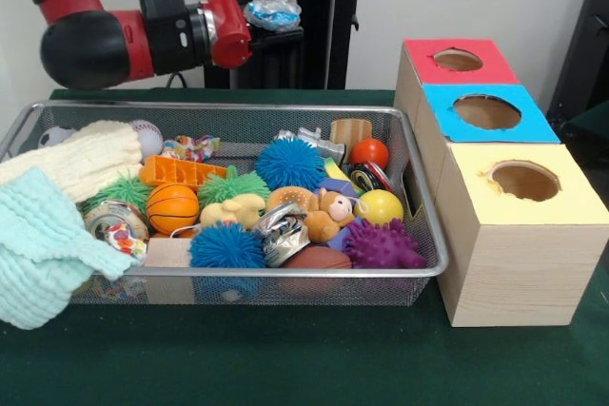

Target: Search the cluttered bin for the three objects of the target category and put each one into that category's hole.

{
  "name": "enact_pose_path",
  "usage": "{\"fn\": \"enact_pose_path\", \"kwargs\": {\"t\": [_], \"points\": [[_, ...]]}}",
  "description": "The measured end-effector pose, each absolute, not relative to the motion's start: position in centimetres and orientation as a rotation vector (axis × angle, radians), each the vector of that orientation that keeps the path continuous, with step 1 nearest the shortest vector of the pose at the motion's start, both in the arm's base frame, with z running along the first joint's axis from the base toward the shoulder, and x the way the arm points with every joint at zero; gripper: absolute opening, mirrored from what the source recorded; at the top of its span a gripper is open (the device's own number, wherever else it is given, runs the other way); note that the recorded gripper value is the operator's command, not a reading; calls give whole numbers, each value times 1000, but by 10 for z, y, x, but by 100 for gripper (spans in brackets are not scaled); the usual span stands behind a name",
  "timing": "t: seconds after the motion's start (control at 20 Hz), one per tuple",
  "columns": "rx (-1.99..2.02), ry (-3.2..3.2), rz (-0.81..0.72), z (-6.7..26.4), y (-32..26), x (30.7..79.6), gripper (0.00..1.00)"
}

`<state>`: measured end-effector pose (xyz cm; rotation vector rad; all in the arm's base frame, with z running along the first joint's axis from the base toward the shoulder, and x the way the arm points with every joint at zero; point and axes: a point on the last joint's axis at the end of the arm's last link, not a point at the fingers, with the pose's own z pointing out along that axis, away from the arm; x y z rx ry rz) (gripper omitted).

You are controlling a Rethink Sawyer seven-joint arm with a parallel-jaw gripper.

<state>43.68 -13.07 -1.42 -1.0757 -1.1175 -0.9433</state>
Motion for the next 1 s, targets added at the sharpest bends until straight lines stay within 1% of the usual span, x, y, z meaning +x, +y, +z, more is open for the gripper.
{"fn": "enact_pose_path", "kwargs": {"t": [0.35,0.6,1.0], "points": [[-1116,-1139,-929,-34,-101,440,100],[-1150,-1169,-915,-41,-87,449,100],[-1157,-1158,-933,-35,-78,472,100]]}}
